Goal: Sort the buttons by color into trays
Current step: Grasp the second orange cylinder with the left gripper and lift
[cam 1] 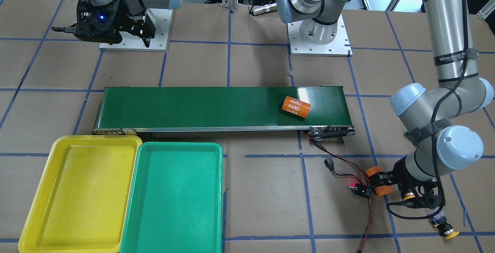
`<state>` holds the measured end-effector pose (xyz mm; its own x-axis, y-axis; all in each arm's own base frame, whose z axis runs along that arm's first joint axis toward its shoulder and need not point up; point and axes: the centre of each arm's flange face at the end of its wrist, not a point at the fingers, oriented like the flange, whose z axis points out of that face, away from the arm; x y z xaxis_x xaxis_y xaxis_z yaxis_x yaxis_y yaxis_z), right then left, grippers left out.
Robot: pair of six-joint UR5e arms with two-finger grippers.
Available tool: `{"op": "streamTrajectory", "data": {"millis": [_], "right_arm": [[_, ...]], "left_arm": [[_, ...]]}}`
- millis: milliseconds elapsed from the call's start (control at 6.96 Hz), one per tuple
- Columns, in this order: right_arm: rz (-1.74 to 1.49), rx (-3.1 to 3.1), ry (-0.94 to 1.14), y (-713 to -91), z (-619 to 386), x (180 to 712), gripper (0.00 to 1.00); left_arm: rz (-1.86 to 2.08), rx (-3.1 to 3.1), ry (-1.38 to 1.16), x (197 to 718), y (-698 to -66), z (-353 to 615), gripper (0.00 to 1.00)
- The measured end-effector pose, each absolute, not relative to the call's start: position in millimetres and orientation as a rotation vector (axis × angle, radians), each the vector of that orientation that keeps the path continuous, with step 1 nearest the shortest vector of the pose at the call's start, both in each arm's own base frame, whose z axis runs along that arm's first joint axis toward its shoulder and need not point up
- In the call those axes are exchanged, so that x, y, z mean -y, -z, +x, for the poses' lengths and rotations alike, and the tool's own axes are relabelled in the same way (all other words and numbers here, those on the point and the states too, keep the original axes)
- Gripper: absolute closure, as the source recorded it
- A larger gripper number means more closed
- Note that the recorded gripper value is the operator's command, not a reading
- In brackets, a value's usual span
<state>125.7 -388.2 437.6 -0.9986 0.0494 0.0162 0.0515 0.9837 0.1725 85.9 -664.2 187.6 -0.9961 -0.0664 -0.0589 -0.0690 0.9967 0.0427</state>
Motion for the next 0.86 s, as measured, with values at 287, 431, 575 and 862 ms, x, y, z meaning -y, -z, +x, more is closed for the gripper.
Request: {"op": "streamTrajectory", "data": {"millis": [287, 431, 575, 862], "right_arm": [[-0.079, 3.117, 0.272, -438, 126, 388, 0.0], [-0.079, 3.117, 0.272, -438, 126, 388, 0.0], [-0.08, 3.118, 0.27, -438, 126, 388, 0.0], [-0.081, 3.116, 0.27, -438, 125, 388, 0.0]], "left_arm": [[-0.1, -3.082, -0.09, 661, -182, 83, 1.0], [-0.097, -3.079, -0.082, 660, -189, 81, 1.0], [-0.096, -3.078, -0.072, 660, -195, 78, 1.0], [-0.376, -3.051, -0.083, 649, -229, 59, 1.0]]}}
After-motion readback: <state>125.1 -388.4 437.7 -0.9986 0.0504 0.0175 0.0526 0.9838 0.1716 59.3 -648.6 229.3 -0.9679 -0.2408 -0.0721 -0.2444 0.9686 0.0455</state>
